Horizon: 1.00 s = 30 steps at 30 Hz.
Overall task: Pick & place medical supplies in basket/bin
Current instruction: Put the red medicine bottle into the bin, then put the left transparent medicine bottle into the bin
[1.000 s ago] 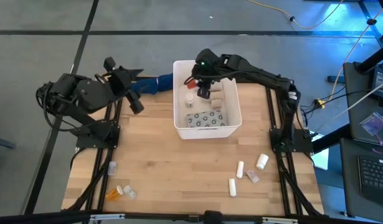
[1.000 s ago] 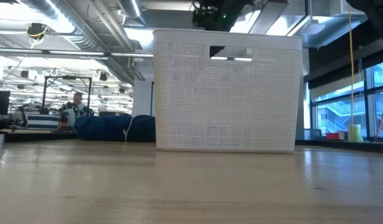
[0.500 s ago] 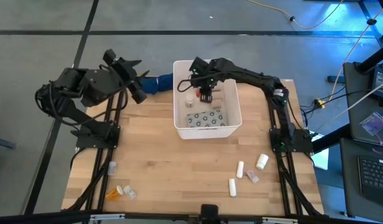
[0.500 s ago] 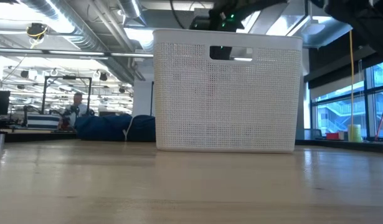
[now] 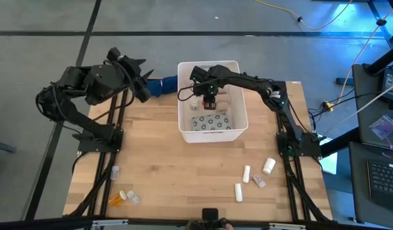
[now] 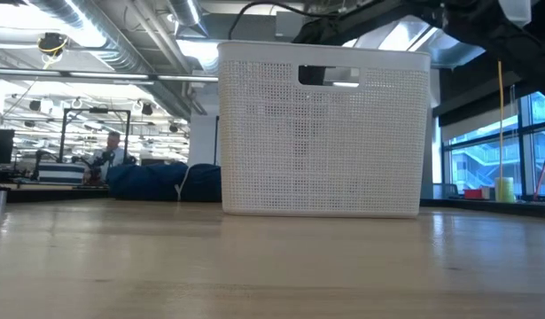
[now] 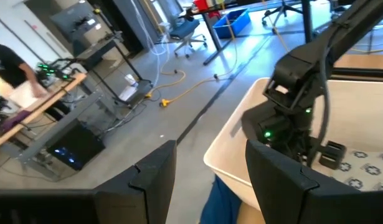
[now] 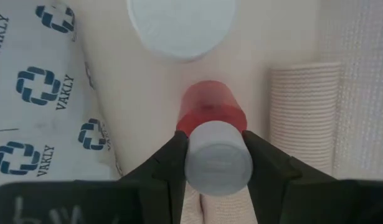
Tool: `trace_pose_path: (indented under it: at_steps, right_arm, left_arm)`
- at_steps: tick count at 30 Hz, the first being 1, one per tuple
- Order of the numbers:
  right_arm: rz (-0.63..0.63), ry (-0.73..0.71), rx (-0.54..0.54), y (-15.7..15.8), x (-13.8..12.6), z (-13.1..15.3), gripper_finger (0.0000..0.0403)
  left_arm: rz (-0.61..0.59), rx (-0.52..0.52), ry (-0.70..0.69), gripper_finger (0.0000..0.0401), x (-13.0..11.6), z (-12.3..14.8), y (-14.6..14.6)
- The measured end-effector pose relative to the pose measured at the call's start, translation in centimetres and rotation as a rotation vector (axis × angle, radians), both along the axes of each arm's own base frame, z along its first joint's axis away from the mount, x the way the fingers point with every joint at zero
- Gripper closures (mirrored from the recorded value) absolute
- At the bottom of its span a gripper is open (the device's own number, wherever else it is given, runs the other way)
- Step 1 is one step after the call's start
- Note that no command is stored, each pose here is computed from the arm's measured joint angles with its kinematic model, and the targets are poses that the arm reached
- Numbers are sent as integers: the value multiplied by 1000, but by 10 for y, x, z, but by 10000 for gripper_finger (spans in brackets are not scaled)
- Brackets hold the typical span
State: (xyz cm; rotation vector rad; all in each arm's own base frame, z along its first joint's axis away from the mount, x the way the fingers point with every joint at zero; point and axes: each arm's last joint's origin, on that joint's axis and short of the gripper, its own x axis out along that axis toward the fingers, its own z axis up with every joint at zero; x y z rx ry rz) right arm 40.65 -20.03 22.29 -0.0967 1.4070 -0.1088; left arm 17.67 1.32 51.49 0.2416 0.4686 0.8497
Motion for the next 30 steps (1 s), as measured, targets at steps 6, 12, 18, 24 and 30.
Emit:
trace_pose_path:
  at_steps: [6, 12, 18, 24, 30]
  right_arm:
    - [9, -3, 3, 0, 0, 0, 260]
    - [5, -8, 25, 1, 1, -1, 191]
    - [0, -9, 27, 1, 1, 4, 131]
    - [-36, -83, 0, -1, 5, 33, 116]
    - [-112, -199, -27, 0, 2, 89, 120]
  left_arm:
    - [-36, -42, -2, 214, 1, -1, 5]
    - [-18, -47, -9, 214, 1, 0, 9]
    - [-49, -80, -9, 214, 2, -1, 13]
    - [-48, -84, -8, 214, 1, -1, 14]
    - [-47, -96, 0, 214, 1, -3, 14]
